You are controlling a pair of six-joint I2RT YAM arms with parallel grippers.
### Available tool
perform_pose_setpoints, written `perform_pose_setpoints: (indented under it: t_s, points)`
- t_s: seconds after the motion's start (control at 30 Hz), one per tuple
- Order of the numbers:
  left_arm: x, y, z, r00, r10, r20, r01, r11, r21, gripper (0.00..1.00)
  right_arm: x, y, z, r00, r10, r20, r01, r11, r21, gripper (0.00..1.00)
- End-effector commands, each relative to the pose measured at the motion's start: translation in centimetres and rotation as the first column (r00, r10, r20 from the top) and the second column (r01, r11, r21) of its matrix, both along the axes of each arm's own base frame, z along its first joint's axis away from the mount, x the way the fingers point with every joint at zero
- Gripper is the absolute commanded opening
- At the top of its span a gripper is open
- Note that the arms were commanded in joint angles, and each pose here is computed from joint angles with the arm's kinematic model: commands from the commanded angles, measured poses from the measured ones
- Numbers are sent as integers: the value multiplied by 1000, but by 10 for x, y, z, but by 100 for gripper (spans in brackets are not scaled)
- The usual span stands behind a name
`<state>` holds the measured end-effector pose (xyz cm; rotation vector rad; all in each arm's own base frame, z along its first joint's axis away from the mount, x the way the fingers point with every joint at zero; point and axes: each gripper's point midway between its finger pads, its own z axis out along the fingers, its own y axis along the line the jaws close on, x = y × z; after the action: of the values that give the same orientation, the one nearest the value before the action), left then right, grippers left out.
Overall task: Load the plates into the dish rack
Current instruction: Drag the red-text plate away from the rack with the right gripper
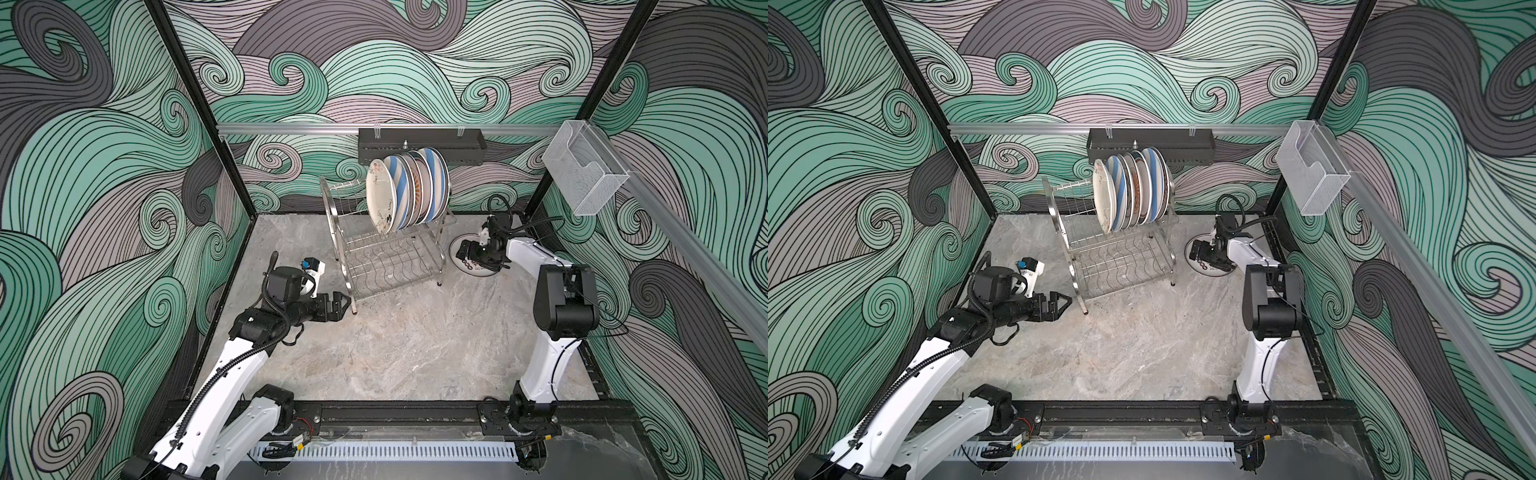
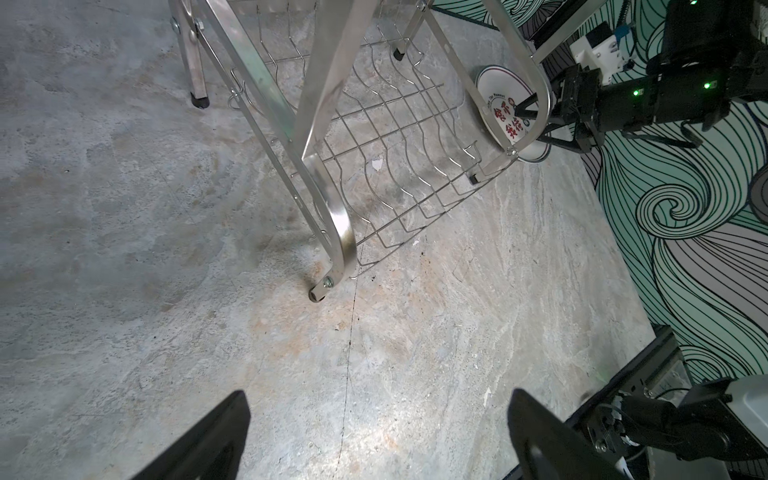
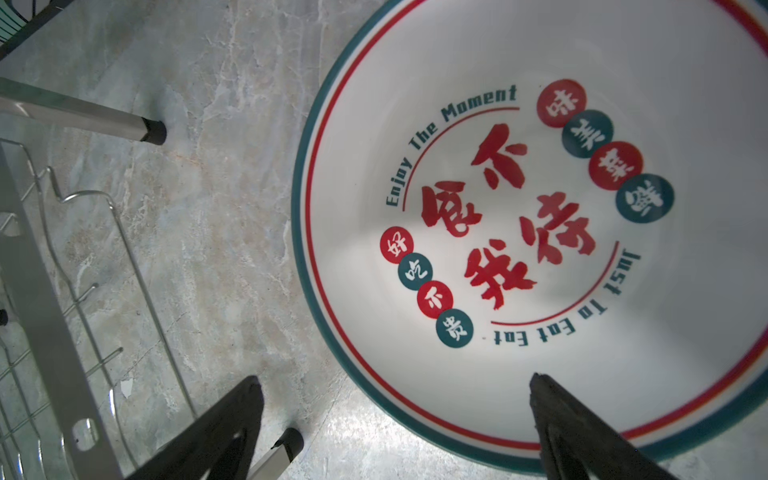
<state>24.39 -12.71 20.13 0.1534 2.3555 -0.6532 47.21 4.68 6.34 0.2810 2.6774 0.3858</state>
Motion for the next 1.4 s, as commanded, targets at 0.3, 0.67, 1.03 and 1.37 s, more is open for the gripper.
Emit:
perform_pose_setpoints:
  t_s: [0.3, 0.67, 1.03, 1.37]
  points:
    - [-1, 7, -3, 1000, 11, 2, -11, 999, 36, 98, -6, -9, -24, 997, -11, -74, 12, 1000, 12, 100]
    - [-1, 7, -2, 1000, 11, 2, -11, 999, 34, 99, -27, -13, -35, 994, -20, -109, 21, 1000, 6, 100]
    - [-2, 4, -2, 1000, 2, -1, -2, 1000, 22, 99, -58, -8, -30, 992, -19, -123, 24, 999, 38, 100]
    - [-3, 1, -2, 1000, -10, -9, 10, 1000, 8, 99, -110, 1, -31, 987, -11, -160, 25, 996, 80, 100]
